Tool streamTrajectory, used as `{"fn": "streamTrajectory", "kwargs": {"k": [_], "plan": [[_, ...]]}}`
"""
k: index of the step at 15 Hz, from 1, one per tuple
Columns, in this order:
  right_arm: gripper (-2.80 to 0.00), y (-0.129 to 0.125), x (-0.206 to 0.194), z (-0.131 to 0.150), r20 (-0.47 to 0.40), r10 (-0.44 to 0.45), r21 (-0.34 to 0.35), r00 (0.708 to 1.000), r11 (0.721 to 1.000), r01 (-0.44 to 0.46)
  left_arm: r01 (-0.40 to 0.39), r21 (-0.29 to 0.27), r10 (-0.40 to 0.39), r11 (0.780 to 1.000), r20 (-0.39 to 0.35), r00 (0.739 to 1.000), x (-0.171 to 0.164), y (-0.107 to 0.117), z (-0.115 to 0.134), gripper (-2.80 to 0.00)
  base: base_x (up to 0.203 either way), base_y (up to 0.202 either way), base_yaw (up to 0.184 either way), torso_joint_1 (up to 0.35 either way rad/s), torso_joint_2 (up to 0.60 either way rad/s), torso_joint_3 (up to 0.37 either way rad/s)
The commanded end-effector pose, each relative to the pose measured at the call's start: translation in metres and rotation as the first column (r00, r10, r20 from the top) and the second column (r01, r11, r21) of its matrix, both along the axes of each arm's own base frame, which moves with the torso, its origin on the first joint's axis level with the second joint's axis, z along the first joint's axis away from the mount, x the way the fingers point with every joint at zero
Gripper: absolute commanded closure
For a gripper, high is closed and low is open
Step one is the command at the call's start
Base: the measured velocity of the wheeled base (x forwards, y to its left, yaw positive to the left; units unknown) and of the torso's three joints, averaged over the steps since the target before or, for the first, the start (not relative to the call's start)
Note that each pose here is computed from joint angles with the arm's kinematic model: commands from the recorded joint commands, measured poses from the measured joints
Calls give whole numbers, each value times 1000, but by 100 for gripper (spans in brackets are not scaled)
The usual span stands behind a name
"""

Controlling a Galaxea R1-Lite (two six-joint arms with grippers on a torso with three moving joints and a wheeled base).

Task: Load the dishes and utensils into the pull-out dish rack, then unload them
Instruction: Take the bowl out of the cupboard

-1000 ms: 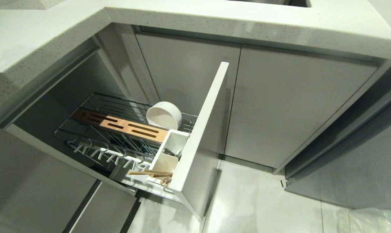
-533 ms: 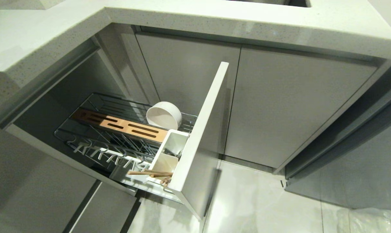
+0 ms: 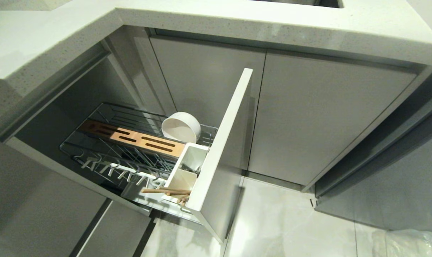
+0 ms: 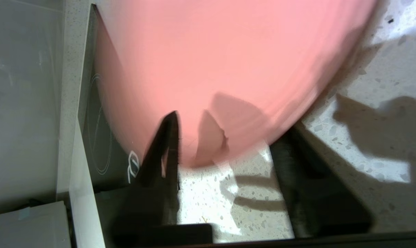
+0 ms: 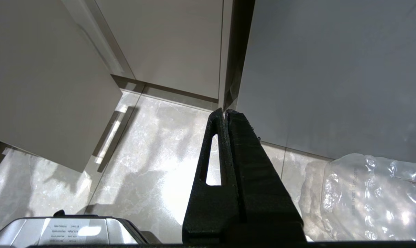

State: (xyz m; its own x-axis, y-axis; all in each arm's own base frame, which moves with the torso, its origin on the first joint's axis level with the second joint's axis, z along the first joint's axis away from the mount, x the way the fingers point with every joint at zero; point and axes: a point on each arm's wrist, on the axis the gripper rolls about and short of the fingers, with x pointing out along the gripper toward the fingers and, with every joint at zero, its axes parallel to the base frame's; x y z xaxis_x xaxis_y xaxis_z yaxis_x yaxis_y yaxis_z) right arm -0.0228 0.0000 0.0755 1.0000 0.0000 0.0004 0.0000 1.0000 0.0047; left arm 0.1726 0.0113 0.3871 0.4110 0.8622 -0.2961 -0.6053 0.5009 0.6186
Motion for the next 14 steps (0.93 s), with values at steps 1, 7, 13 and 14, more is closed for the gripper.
{"fn": "streamTrajectory", "kwargs": {"k": [1, 7, 13, 14], "plan": [[0, 0, 0, 0, 0, 0, 0, 1000, 1000, 0, -5, 3, 5, 1000, 3, 1000, -3, 0, 1, -280, 0, 0, 0, 0, 0, 0], [0, 0, 0, 0, 0, 0, 0, 1000, 1000, 0, 77, -16, -75, 997, 111, 991, -29, -10, 13, -280, 0, 0, 0, 0, 0, 0], [0, 0, 0, 0, 0, 0, 0, 1000, 1000, 0, 316, -58, -287, 947, 288, 913, -97, -15, 32, 0, 0, 0, 0, 0, 0, 0], [0, 0, 0, 0, 0, 0, 0, 1000, 1000, 0, 358, -79, -315, 930, 332, 889, -103, -14, 34, 0, 0, 0, 0, 0, 0, 0]]}}
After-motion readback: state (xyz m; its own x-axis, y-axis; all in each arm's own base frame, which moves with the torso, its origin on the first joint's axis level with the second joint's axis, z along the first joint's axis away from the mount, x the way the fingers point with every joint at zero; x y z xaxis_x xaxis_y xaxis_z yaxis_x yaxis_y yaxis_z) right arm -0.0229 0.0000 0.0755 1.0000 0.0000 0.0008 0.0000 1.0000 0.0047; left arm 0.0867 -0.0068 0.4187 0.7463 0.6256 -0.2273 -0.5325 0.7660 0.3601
